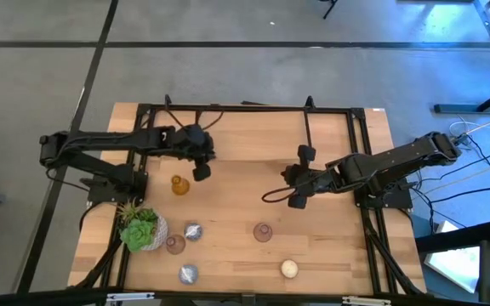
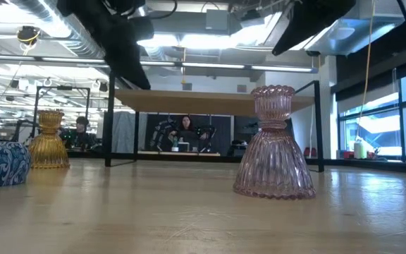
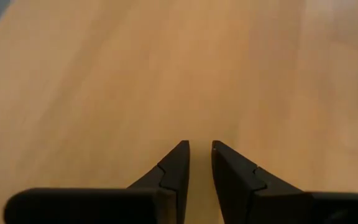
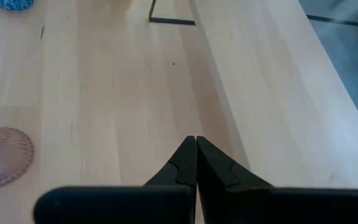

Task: Pick & Place candle stick holders
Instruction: Adjust the shelf

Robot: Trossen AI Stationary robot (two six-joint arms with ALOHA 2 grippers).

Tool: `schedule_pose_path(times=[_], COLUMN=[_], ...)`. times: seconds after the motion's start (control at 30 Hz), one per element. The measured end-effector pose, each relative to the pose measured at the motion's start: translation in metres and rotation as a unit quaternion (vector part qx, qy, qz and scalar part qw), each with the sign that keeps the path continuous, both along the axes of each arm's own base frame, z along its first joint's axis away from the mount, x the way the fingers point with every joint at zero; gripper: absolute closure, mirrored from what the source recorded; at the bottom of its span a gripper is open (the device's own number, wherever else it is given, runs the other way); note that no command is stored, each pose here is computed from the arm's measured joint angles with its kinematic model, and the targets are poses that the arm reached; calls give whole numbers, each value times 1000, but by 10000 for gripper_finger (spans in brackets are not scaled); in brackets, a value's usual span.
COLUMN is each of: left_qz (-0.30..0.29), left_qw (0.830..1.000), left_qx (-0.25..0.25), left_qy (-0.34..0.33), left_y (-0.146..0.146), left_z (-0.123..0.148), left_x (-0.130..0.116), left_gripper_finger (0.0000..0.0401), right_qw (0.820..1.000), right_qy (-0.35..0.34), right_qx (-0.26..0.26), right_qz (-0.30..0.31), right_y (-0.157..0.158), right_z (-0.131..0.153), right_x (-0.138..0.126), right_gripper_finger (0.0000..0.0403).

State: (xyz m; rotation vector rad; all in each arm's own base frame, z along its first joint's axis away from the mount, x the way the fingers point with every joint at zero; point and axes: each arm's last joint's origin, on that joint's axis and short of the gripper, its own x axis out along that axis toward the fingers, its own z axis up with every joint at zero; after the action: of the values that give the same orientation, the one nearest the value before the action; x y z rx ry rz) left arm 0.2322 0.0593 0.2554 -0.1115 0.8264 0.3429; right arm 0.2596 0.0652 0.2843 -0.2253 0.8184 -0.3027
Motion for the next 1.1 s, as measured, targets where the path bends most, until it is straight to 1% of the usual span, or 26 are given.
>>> schedule_pose_path(times=[0.1, 0.2, 0.3, 0.37, 0.5, 0.57, 0.63, 0.73, 0.8, 0.87, 0.97, 1.1], left_qz=[21, 19, -24, -56, -131, -162, -179, -188, -183, -165, -110, -28], left_qw=[1000, 1000, 1000, 997, 985, 978, 977, 980, 982, 986, 994, 997], left_qx=[-1, 2, 5, 16, 45, 46, 36, 10, -7, -23, -21, -23], left_qy=[2, 0, -12, -44, -105, -120, -113, -62, -42, -17, 21, 65], left_y=[7, 10, 5, 0, -18, -30, -40, -50, -54, -55, -49, -33], left_z=[0, 0, 6, 18, 36, 41, 42, 31, 24, 17, 6, 0], left_x=[-2, -3, 0, 6, 13, 12, 10, 7, 9, 11, 14, 15], left_gripper_finger=[356, 364, 368, 369, 370, 370, 370, 370, 370, 370, 370, 370], right_qw=[1000, 1000, 1000, 1000, 1000, 1000, 1000, 1000, 1000, 1000, 1000, 1000], right_qy=[0, 0, 0, -1, 0, 0, 1, 5, 5, 5, 3, 3], right_qx=[-1, -1, -1, -1, 3, 9, 13, 18, 20, 20, 20, 20], right_qz=[-1, -1, -1, -1, -1, -1, -5, -13, -15, -15, -15, -15], right_y=[0, 0, 0, 0, 0, 0, 0, 0, 0, 0, 0, 0], right_z=[0, 0, 0, 0, 0, 0, -1, -2, -2, -2, -2, -2], right_x=[0, 0, 0, 0, 0, 0, -1, -2, -2, -2, -2, -2], right_gripper_finger=[400, 400, 400, 400, 400, 400, 400, 400, 400, 400, 400, 400])
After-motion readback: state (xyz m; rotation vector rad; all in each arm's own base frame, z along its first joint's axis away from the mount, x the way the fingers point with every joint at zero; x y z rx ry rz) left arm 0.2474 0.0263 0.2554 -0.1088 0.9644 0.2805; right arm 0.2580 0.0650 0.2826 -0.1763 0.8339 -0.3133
